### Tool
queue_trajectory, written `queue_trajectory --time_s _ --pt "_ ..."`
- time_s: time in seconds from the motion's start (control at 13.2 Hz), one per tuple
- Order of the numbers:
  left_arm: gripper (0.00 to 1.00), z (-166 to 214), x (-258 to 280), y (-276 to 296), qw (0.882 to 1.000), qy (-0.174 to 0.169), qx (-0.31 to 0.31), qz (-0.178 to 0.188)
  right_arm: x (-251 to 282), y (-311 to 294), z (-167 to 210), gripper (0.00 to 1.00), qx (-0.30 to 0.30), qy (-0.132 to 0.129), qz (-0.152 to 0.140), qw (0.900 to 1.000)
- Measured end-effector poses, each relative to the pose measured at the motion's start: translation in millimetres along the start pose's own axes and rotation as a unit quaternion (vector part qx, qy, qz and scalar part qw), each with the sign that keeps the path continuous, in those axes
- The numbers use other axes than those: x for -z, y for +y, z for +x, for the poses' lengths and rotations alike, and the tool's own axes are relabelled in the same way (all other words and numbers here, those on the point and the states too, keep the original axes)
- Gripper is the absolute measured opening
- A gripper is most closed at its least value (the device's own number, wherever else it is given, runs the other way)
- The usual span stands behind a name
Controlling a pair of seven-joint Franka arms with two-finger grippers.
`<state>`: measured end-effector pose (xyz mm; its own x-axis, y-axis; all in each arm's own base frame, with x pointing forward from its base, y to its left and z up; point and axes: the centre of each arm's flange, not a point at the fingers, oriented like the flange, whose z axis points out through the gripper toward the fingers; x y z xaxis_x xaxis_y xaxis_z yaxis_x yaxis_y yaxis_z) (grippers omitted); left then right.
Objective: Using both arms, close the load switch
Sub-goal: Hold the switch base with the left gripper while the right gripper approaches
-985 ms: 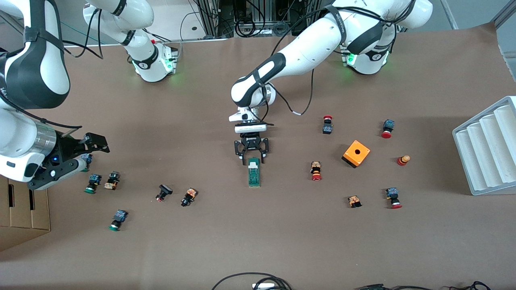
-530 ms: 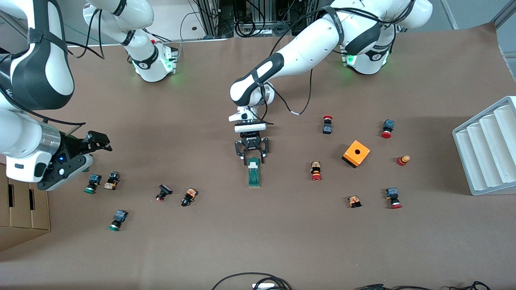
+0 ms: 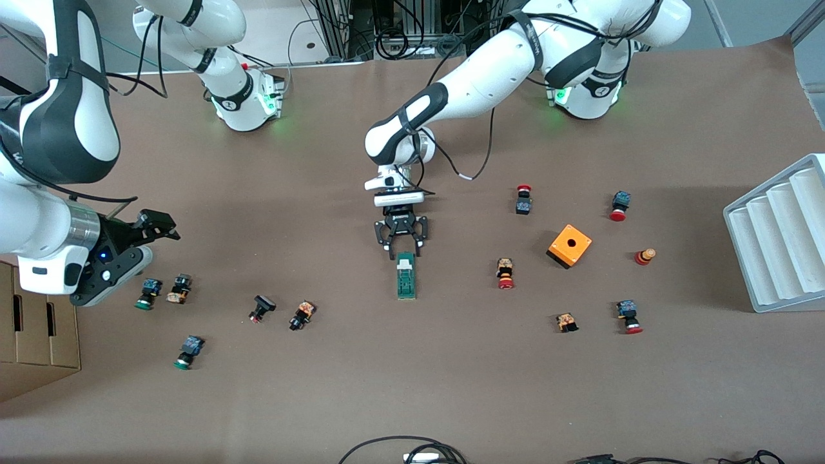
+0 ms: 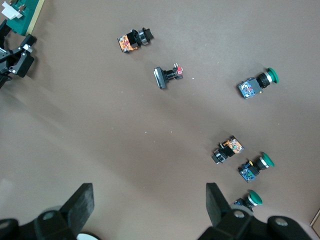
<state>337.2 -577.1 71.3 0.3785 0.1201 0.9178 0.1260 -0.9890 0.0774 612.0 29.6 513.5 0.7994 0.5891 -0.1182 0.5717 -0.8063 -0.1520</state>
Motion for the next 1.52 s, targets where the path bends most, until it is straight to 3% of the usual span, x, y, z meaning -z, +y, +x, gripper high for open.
queue_trajectory --time_s 0.38,0.98,1.52 --pt "0.55 -1 1 -1 1.0 0.004 0.0 0.005 11 -8 -6 1.0 0.066 0.0 -0.001 0.998" --pt "0.5 -1 1 -2 1.0 0.005 0.0 0.007 8 -7 4 1.0 0.077 0.02 -0.017 0.997" --pt "0.5 -1 1 -2 1.0 0.005 0.0 0.007 -28 -43 42 1.0 0.117 0.033 -0.034 0.992"
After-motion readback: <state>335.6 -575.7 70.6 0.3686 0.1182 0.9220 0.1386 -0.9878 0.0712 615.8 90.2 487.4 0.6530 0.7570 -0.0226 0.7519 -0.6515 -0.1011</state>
